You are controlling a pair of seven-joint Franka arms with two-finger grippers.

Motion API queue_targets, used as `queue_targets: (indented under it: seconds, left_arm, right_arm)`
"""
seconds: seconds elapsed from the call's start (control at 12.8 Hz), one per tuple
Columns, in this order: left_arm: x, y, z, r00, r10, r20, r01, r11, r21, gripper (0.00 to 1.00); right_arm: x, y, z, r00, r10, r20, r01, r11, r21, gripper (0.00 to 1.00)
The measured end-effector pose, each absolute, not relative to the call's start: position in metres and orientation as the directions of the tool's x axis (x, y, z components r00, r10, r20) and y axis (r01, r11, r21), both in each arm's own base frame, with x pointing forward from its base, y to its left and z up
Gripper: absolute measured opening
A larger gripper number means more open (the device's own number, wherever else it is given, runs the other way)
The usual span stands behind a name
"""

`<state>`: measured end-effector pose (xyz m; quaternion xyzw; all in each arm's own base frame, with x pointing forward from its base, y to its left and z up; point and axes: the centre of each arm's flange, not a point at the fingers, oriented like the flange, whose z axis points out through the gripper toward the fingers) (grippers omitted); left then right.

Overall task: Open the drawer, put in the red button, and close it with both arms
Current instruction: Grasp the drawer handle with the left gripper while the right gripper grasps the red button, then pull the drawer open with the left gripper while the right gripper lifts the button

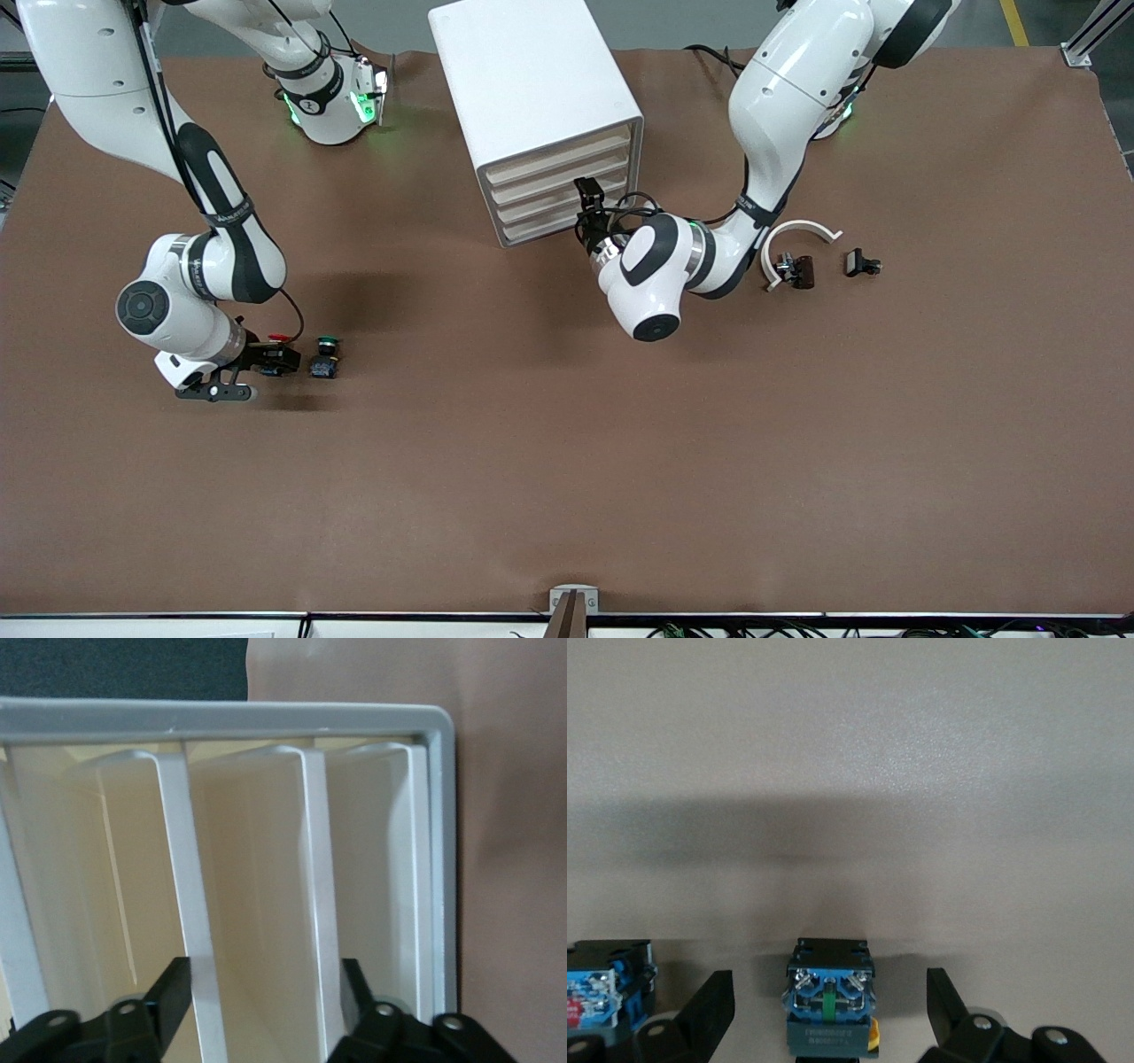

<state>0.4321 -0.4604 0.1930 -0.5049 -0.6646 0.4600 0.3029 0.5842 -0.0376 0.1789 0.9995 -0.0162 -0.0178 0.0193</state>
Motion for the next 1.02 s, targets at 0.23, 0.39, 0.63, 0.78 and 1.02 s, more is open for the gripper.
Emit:
queue_targets:
  seconds: [0.23, 0.39, 0.63, 0.78, 1.02]
  left_arm:
    - [0.429, -0.464, 0.197, -0.312, 0.949, -0.042, 0.367, 0.080, -0.927, 0.71]
    - [0.428, -0.470, 0.205, -0.307, 0.951, -0.033, 0.352, 0.081, -0.933, 0.68]
    - [0.413, -0.485, 0.208, -0.279, 0.960, -0.024, 0.347, 0.078, -0.935, 0.62]
    - [0.408, -0.489, 0.202, -0.270, 0.963, -0.015, 0.343, 0.082, -0.936, 0.50]
    - [0.403, -0.490, 0.193, -0.264, 0.964, -0.004, 0.320, 0.084, -0.944, 0.27]
  right_arm:
    - [0.584, -0.038, 0.179, 0.999, -0.034, -0.035, -0.032, -0.999, 0.039, 0.64]
    - [0.584, -0.038, 0.179, 0.999, -0.034, -0.035, -0.032, -0.999, 0.039, 0.41]
    - [0.584, -0.038, 0.179, 0.999, -0.034, -0.034, -0.033, -0.999, 0.039, 0.41]
    - [0.585, -0.038, 0.180, 0.999, -0.034, -0.032, -0.033, -0.999, 0.040, 0.41]
    - [0.586, -0.039, 0.182, 0.998, -0.035, -0.048, -0.033, -0.999, 0.040, 0.41]
